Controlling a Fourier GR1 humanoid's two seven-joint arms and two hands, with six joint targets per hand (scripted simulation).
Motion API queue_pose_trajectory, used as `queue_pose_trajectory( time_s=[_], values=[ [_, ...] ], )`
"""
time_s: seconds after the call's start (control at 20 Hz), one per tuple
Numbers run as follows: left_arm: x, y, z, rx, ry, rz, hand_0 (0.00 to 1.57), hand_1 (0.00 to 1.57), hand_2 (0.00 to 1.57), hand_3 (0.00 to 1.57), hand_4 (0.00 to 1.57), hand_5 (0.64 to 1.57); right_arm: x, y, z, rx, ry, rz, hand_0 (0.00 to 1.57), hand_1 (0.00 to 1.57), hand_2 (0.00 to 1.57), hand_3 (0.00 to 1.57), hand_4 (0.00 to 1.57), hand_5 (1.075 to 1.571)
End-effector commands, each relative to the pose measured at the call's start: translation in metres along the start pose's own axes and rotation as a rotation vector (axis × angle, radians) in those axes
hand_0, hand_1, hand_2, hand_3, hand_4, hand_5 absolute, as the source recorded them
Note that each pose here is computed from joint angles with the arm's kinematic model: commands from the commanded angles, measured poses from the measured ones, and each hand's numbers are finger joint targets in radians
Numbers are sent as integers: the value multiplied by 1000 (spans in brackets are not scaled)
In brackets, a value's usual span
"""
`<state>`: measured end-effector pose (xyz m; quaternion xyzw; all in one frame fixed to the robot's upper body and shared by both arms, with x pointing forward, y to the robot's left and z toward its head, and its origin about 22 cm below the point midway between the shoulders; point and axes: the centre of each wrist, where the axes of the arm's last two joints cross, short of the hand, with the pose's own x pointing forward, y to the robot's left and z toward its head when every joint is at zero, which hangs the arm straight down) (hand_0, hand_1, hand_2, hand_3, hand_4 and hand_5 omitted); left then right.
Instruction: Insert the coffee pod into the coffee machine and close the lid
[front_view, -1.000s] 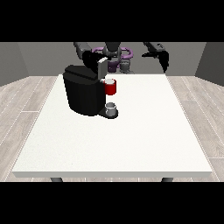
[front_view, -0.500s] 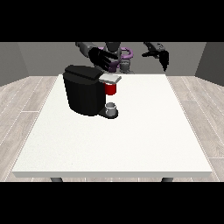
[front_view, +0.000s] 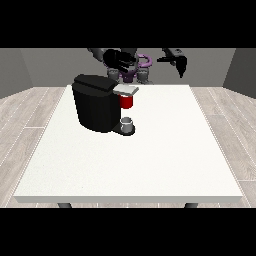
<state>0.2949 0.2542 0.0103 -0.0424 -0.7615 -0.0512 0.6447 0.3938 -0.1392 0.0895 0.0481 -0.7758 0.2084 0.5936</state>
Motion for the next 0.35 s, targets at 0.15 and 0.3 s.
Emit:
queue_pose_trajectory(
  time_s=[0.15,0.3],
  values=[
    [-11,14,11,54,36,-4,0,0,0,0,192,1571,-36,30,48,-22,-18,-189,0,0,0,0,286,1571],
    [-34,24,40,110,99,-20,0,0,0,0,192,1571,-61,35,85,-43,58,-237,0,0,0,0,157,1571]
  ],
)
